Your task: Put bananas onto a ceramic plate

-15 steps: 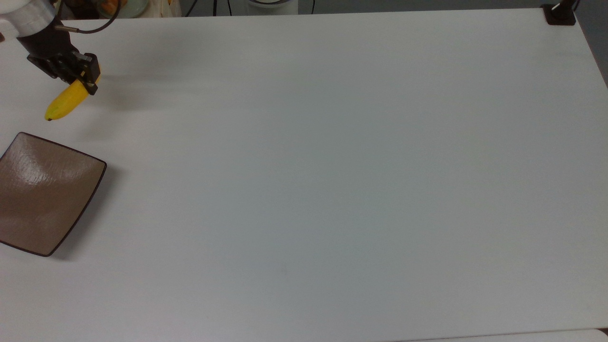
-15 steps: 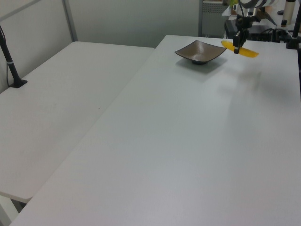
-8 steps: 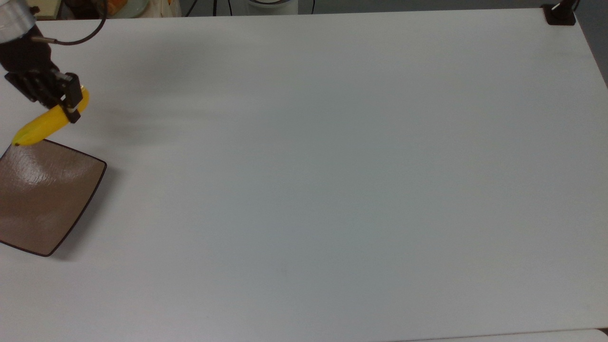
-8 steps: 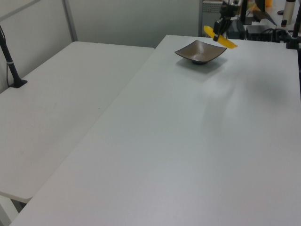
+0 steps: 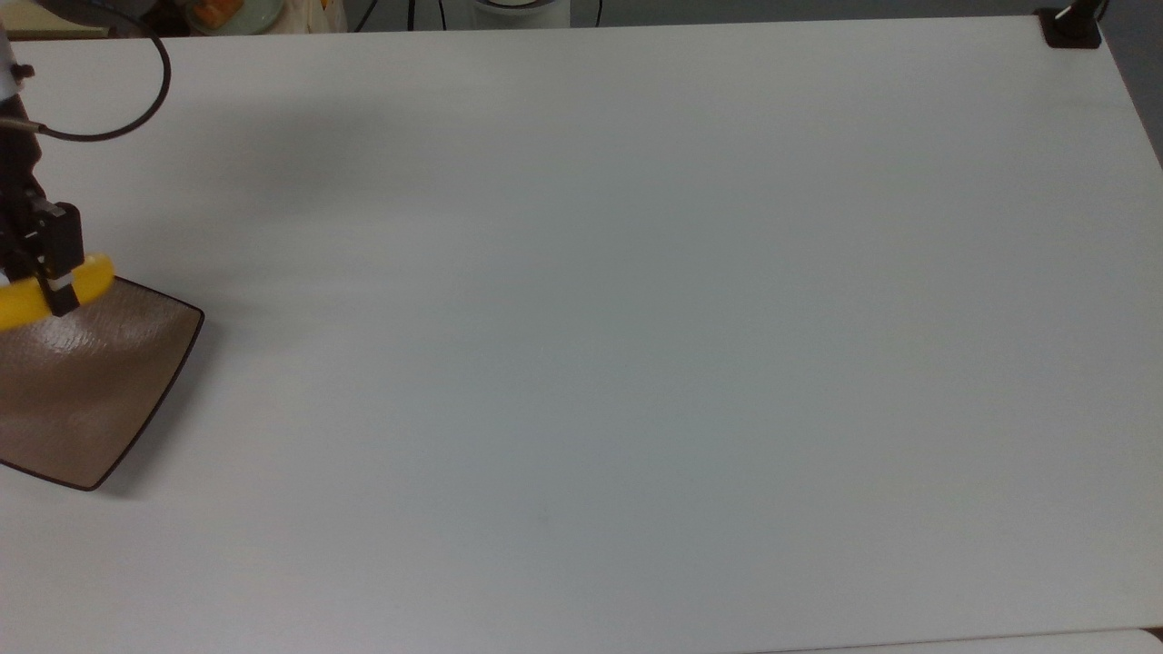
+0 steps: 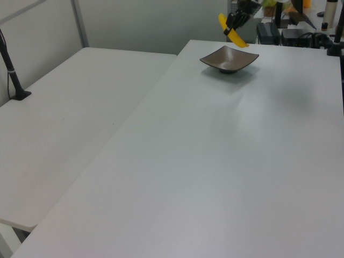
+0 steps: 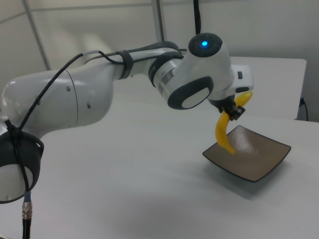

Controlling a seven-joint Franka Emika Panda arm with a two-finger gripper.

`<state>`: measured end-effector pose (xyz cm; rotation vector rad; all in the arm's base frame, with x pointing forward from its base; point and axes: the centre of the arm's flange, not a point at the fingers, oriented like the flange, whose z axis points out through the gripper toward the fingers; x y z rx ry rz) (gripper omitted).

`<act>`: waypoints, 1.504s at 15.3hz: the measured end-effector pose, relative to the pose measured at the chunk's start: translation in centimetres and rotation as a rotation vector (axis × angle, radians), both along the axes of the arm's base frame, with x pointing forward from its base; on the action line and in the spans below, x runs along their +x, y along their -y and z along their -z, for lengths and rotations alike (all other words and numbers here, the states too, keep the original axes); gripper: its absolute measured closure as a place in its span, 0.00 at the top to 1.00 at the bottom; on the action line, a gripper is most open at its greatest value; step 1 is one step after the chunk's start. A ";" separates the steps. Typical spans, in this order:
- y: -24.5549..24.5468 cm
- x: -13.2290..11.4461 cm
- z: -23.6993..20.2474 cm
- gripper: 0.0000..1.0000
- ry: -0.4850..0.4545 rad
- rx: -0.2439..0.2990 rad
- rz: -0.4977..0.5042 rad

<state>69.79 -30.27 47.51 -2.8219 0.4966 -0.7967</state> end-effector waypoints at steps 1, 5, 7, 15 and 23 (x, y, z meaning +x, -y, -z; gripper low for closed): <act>-0.2 0.1 0.2 0.54 0.000 0.004 0.005; -0.4 0.3 0.2 0.93 0.000 0.011 0.014; -0.8 0.4 0.2 1.00 0.001 0.015 0.007; -1.3 0.6 0.3 1.00 -0.007 0.008 -0.006; -9.0 -3.9 -5.0 1.00 -0.409 -0.074 -0.251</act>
